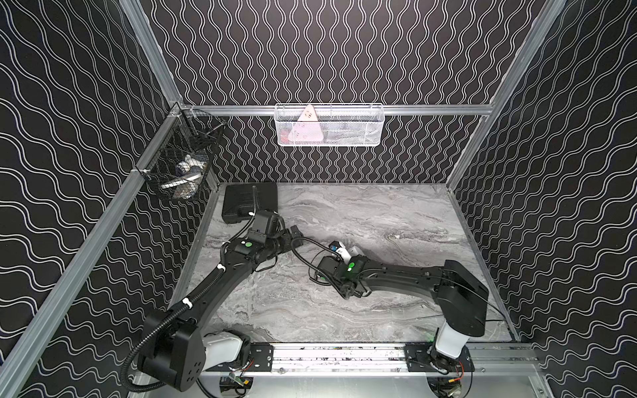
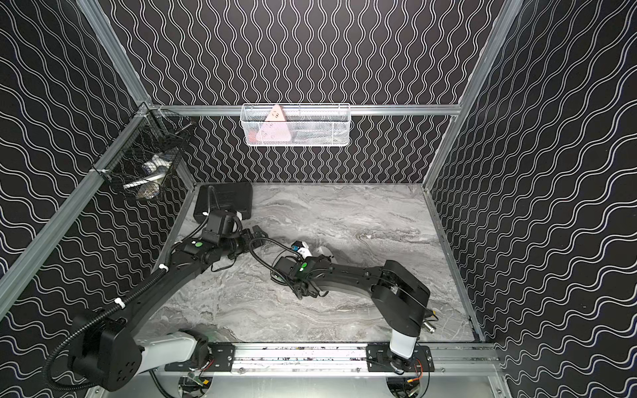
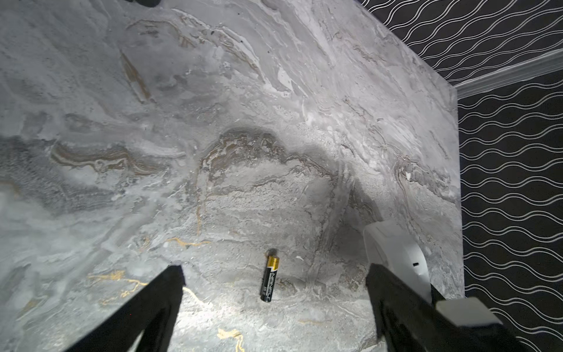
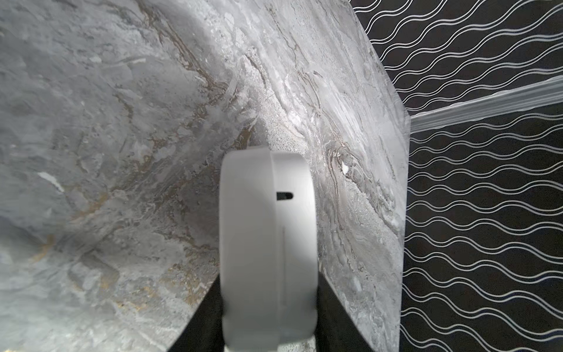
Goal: Insert the battery into the alarm
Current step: Adjust the alarm at the center of the board, then remove the cover from the alarm.
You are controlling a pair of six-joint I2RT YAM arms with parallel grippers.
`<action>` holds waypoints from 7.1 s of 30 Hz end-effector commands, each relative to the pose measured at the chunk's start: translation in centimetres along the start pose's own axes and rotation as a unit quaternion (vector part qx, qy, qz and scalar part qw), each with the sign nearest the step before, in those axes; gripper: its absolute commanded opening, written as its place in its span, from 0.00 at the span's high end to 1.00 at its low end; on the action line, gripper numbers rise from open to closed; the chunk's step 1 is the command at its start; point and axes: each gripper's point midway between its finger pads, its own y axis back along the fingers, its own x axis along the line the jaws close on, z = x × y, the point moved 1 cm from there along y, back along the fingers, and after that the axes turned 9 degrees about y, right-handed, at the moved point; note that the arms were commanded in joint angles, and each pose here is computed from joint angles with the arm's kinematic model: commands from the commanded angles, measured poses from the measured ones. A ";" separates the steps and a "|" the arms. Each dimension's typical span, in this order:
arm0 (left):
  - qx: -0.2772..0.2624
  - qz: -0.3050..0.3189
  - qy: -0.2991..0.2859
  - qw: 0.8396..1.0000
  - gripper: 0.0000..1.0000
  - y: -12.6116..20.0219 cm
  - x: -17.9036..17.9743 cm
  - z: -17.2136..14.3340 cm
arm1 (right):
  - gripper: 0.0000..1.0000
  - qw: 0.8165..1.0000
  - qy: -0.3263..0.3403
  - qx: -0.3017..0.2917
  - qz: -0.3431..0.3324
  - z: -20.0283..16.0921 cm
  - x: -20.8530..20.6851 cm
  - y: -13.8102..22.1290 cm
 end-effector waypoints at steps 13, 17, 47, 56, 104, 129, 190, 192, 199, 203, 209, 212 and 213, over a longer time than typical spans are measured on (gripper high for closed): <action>0.020 0.000 -0.017 1.000 0.01 -1.0 0.2 -0.5 | 0.65 0.993 0.100 0.018 -0.057 -1.1 3.2 -2.3; 0.055 -0.023 -0.025 0.998 0.01 -1.4 -0.6 -1.5 | 0.64 0.992 0.115 0.023 -0.055 -1.4 4.4 -2.8; 0.067 -0.025 -0.048 0.996 0.01 -0.7 -0.8 -1.8 | 0.27 0.994 0.108 0.002 -0.021 -1.3 5.3 -2.2; 0.065 -0.025 -0.058 0.996 0.01 -1.9 -1.6 -1.7 | 0.14 0.976 -0.088 -0.088 0.177 0.4 3.4 2.6; 0.175 -0.093 -0.065 0.978 0.12 -14.5 -4.1 -10.0 | 0.55 0.661 -0.490 0.066 0.564 1.4 1.5 -9.3; 0.221 -0.082 -0.072 0.969 0.42 -14.4 -4.6 -12.4 | 0.57 0.643 -0.521 0.053 0.559 0.5 0.7 -6.8; 0.237 -0.040 -0.080 0.967 0.55 -15.1 -2.5 -13.3 | 0.74 0.659 -0.462 0.048 0.591 3.1 1.2 -6.8; 0.237 -0.038 -0.081 0.967 0.55 -15.2 -2.4 -13.3 | 0.74 0.659 -0.450 0.043 0.601 3.4 1.2 -6.5; 0.240 -0.033 -0.081 0.967 0.55 -15.4 -2.2 -13.4 | 0.74 0.653 -0.432 0.017 0.621 4.1 0.8 -5.4; 0.239 -0.028 -0.083 0.967 0.55 -15.3 -2.1 -13.3 | 0.76 0.647 -0.434 0.002 0.627 4.6 0.2 -4.9; 0.239 -0.027 -0.083 0.967 0.55 -15.3 -2.1 -13.3 | 0.75 0.652 -0.440 0.007 0.617 4.4 0.1 -5.1; 0.239 -0.026 -0.085 0.967 0.55 -15.3 -2.1 -13.2 | 0.71 0.688 -0.447 0.015 0.572 3.4 -0.7 -5.9; 0.239 -0.026 -0.084 0.967 0.55 -15.3 -2.1 -13.3 | 0.71 0.699 -0.445 0.021 0.560 3.1 -0.8 -6.2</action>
